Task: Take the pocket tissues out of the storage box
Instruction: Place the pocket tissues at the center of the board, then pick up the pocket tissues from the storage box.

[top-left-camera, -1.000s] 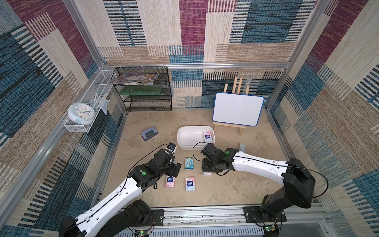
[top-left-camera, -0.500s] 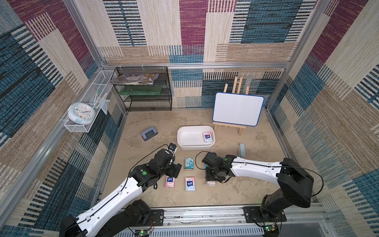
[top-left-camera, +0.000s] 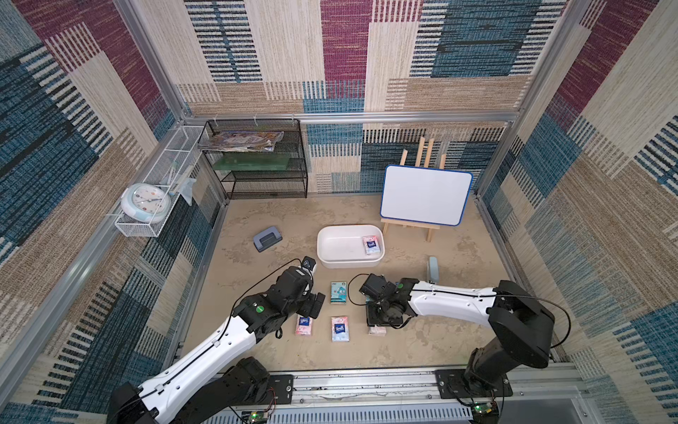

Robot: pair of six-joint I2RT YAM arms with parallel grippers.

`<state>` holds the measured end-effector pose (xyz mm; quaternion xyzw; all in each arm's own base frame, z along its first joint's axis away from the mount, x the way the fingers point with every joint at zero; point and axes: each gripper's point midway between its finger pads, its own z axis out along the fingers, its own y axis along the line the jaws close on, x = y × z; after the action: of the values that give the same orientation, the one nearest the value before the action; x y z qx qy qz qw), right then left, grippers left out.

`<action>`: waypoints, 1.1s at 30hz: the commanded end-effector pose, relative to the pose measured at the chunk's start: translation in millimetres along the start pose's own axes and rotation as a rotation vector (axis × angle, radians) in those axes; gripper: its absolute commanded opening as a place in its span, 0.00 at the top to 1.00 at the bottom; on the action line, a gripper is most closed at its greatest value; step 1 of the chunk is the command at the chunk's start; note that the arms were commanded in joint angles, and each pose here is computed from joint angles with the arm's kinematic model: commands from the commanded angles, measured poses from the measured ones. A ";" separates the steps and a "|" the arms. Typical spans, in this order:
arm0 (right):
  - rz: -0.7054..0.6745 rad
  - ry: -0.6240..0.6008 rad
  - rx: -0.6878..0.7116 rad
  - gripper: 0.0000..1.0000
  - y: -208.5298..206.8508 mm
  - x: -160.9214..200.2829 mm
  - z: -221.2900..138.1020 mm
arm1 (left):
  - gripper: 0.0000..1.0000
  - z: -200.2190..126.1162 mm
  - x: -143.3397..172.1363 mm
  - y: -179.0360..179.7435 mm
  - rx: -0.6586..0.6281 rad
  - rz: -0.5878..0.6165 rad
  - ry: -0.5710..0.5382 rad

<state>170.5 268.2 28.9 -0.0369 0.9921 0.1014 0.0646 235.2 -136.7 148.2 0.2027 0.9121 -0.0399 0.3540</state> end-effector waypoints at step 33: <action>-0.089 -0.341 0.051 0.02 1.5 -151.7 -121.9 | 0.00 -2.1 -27.3 10.4 -0.055 -0.068 -0.159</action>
<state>289.7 259.7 162.7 -0.0273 0.9704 0.0981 0.2191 248.6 -136.6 161.0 0.1696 0.8948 -0.0474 0.4102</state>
